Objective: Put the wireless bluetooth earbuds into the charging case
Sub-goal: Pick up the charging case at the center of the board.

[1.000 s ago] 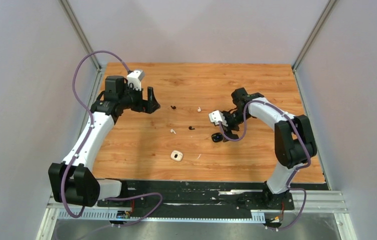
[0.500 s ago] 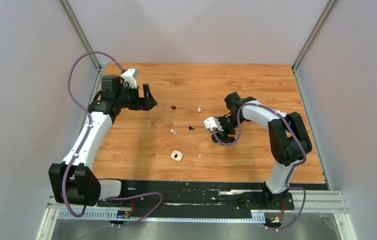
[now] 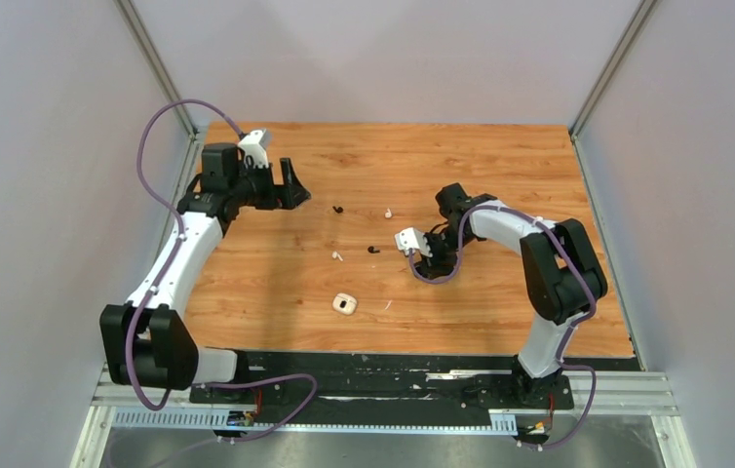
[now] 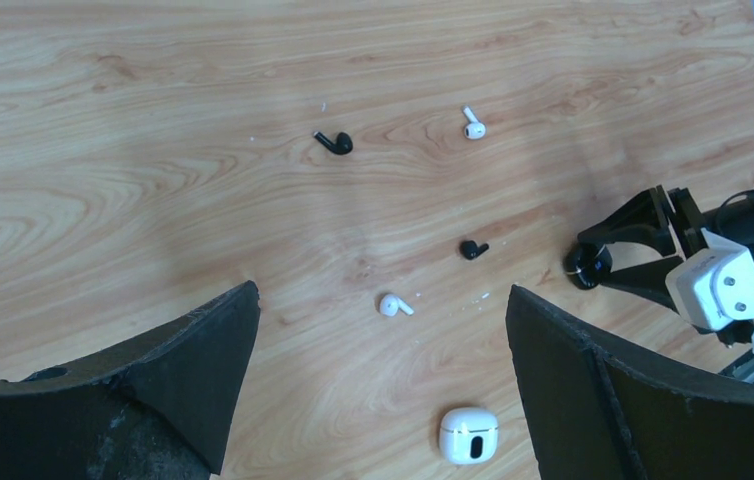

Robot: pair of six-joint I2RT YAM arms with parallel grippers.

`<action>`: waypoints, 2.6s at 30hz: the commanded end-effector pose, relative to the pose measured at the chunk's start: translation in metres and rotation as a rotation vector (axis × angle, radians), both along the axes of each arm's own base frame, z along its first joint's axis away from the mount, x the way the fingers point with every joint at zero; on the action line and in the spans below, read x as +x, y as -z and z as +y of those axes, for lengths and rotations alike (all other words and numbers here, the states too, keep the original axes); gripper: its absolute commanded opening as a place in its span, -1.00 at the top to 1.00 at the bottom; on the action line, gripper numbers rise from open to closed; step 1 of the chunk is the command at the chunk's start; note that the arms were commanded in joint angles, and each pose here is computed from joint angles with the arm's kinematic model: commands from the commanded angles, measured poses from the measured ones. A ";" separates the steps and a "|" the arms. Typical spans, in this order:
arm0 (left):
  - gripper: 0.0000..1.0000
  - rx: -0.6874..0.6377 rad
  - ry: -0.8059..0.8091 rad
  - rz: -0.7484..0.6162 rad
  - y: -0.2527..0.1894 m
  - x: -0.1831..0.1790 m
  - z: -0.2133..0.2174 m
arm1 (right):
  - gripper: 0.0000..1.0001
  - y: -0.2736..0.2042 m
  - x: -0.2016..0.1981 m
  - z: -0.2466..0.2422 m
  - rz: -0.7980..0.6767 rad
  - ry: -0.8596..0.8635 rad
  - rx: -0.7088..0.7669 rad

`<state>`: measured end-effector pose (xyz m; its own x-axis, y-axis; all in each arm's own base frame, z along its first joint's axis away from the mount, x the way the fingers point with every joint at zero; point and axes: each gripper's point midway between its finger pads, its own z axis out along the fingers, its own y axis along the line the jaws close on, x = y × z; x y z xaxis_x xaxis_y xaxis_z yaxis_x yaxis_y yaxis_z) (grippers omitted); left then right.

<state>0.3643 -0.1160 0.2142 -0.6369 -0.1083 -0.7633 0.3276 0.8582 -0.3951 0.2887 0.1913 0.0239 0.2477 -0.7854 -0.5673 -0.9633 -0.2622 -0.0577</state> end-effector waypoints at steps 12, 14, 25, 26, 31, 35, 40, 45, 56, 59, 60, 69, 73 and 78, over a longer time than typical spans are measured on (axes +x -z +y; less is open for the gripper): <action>-1.00 -0.213 0.217 -0.256 -0.096 0.051 -0.054 | 0.89 -0.192 0.142 0.045 -0.456 0.481 0.371; -1.00 -0.244 0.291 -0.317 -0.120 0.051 -0.071 | 0.99 -0.246 0.159 0.051 -0.573 0.541 0.497; -0.88 -0.292 0.586 -0.635 -0.188 0.004 -0.142 | 1.00 -0.375 0.130 0.086 -0.813 0.471 0.827; -0.87 -0.261 0.606 -0.660 -0.187 0.002 -0.145 | 1.00 -0.376 0.123 0.089 -0.845 0.440 0.830; -0.79 -0.242 0.593 -0.687 -0.185 0.000 -0.148 | 1.00 -0.377 0.099 0.104 -0.973 0.320 0.845; -0.65 -0.255 0.589 -0.693 -0.190 -0.002 -0.149 | 1.00 -0.381 0.093 0.110 -0.992 0.300 0.849; -0.48 -0.257 0.588 -0.676 -0.186 -0.001 -0.150 | 1.00 -0.385 0.090 0.112 -1.024 0.279 0.850; -0.36 -0.259 0.583 -0.666 -0.184 0.000 -0.150 | 1.00 -0.390 0.088 0.114 -1.059 0.262 0.857; -0.24 -0.284 0.592 -0.661 -0.188 0.002 -0.154 | 1.00 -0.392 0.076 0.121 -1.106 0.180 0.855; -0.19 -0.291 0.597 -0.657 -0.187 0.003 -0.156 | 1.00 -0.396 0.075 0.120 -1.122 0.179 0.864; -0.17 -0.294 0.598 -0.656 -0.187 0.003 -0.156 | 1.00 -0.397 0.075 0.121 -1.126 0.173 0.863; -0.17 -0.306 0.615 -0.672 -0.191 0.006 -0.165 | 1.00 -0.396 0.073 0.123 -1.134 0.145 0.863; -0.07 -0.307 0.617 -0.669 -0.189 0.006 -0.166 | 1.00 -0.395 0.072 0.124 -1.131 0.145 0.866; 0.31 -0.307 0.617 -0.676 -0.189 0.007 -0.166 | 0.89 -0.391 0.072 0.124 -1.121 0.149 0.859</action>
<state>0.3694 -0.2822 0.3795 -0.1625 -0.1281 -0.9784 0.9159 0.3493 -0.1979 0.3770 0.3162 0.3863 0.7782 -0.4064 -0.4788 -0.3717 0.3165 -0.8727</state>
